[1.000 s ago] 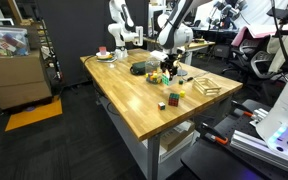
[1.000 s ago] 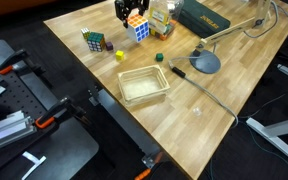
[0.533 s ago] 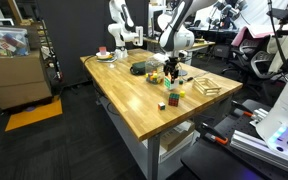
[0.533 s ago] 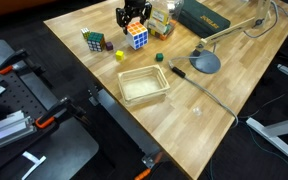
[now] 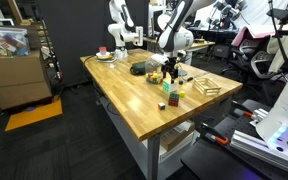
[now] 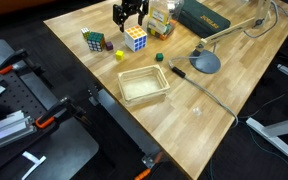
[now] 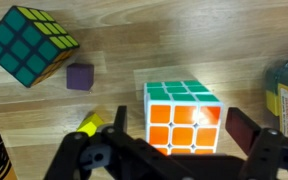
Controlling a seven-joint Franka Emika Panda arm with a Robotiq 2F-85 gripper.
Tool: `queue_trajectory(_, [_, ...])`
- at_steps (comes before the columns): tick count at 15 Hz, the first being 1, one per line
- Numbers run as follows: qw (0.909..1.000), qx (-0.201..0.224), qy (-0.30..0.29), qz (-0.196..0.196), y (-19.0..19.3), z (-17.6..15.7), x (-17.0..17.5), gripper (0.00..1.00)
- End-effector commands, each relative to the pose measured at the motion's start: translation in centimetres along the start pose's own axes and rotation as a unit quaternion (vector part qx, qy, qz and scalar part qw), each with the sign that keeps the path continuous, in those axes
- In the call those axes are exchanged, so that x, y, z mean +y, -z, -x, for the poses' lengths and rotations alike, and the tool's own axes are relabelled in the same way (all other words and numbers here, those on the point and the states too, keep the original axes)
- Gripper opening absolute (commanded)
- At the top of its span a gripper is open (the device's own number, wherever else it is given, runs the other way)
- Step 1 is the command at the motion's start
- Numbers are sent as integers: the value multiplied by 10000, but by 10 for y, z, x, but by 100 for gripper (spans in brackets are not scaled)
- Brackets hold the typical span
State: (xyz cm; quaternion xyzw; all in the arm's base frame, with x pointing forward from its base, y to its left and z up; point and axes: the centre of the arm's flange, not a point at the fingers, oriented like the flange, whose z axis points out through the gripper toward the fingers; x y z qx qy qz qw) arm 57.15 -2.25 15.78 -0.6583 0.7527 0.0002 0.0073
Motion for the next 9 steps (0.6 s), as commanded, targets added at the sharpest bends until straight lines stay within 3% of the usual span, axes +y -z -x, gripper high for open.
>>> queue_trajectory(1, [9985,252,469,-151,30,16,27,100])
queue_trajectory(2, [9975,260,640,-176,37,23,33,100])
queue_trajectory(3, [9987,169,471,-65,19,20,12,100])
queue_trajectory(9, [9987,181,485,-35,17,21,15,100])
